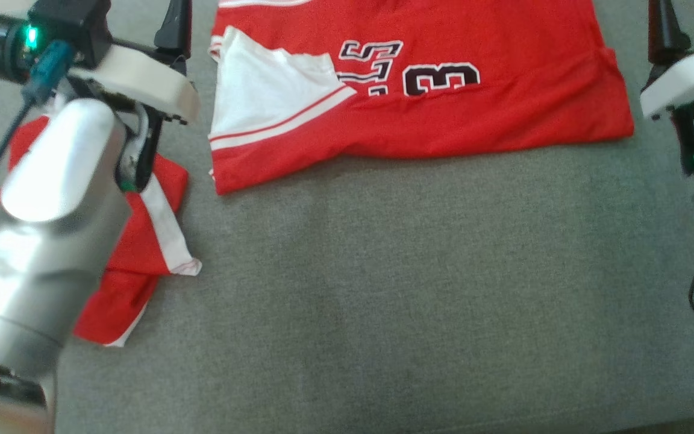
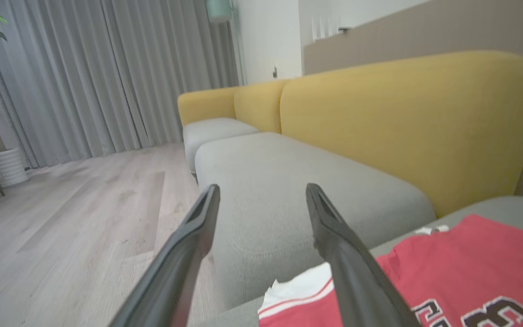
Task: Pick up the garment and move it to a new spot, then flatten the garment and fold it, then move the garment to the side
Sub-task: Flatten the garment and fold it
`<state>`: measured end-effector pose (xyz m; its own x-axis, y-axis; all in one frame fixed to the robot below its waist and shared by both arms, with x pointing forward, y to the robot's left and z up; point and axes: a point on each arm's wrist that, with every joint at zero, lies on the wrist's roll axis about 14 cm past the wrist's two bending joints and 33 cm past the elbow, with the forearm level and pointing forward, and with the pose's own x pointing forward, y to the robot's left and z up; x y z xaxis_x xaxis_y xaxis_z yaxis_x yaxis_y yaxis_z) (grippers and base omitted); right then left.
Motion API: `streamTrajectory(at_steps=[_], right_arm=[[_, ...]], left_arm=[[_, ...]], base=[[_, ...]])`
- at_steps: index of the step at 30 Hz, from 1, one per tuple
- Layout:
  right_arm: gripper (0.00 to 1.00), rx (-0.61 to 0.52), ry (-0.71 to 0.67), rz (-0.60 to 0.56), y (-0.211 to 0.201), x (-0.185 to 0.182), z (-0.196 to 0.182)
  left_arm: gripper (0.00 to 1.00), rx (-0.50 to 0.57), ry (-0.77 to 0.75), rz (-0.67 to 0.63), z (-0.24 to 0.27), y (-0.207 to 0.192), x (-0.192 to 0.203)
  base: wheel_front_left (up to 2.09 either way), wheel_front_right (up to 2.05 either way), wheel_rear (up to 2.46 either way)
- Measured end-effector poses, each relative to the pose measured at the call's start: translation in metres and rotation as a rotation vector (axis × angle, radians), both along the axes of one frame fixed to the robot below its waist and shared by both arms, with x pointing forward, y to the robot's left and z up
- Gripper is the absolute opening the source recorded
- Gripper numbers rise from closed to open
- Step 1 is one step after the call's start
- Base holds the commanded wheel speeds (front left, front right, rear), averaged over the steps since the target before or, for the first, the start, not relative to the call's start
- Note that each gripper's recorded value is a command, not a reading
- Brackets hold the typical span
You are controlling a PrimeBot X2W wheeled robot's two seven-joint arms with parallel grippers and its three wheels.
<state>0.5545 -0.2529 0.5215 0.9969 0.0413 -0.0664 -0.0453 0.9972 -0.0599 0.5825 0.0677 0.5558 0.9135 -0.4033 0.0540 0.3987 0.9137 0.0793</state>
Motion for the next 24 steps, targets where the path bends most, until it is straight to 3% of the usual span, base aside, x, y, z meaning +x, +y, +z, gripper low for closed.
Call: streamTrajectory(at_steps=[9, 16, 24], right_arm=[[1.0, 0.032, -0.137, -0.031, -0.005, -0.057, 0.013], [1.0, 0.079, -0.13, -0.054, 0.018, -0.113, -0.012], [1.0, 0.143, -0.115, -0.131, 0.019, -0.152, -0.027]], left_arm=[[1.0, -0.177, -0.11, 0.082, 0.032, 0.001, -0.06], [1.0, -0.225, -0.018, 0.121, -0.009, -0.001, -0.117], [1.0, -0.22, 0.118, 0.15, -0.061, 0.001, -0.149]], base=[[0.0, 0.0, 0.0], [0.0, 0.0, 0.0], [0.0, 0.0, 0.0]])
